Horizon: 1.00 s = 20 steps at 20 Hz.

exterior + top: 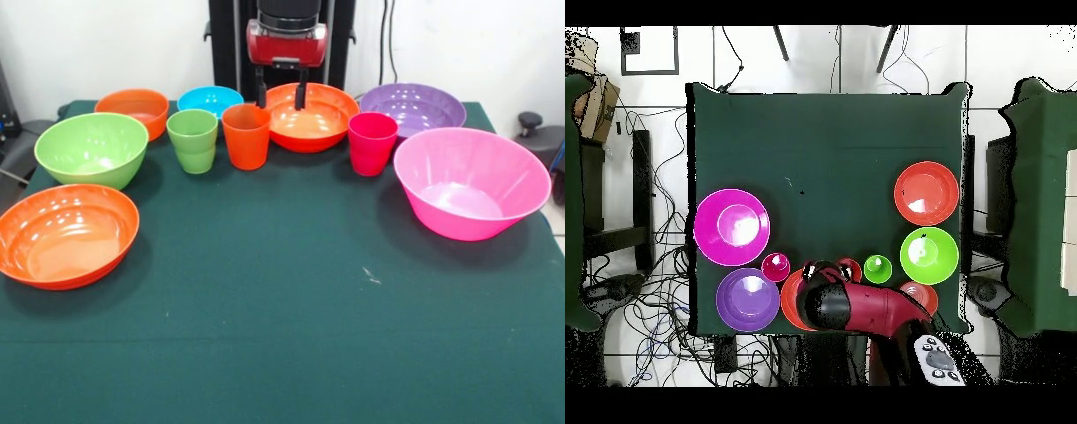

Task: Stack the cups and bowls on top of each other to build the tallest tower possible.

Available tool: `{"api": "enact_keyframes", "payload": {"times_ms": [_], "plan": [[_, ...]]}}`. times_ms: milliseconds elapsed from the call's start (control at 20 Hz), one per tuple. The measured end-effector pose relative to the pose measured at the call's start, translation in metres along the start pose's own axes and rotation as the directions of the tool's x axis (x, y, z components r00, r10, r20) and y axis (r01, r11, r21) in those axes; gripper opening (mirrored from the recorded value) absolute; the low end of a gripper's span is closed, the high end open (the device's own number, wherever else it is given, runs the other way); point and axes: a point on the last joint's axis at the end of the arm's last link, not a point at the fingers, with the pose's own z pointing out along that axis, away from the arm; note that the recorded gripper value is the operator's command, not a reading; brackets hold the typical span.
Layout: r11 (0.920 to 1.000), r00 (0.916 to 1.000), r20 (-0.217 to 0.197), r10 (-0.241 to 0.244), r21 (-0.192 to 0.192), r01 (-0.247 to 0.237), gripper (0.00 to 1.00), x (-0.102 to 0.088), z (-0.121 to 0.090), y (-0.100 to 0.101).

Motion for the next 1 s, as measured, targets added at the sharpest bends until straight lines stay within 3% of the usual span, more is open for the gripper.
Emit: {"api": "enact_keyframes", "payload": {"times_ms": [400,1000], "plan": [[0.9998,0.9993,-0.038,-0.005,-0.018,0.004,1.00,0.012,0.014,0.000],[0.9993,0.9990,-0.042,-0.014,-0.035,0.012,1.00,0.013,0.018,0.002]]}}
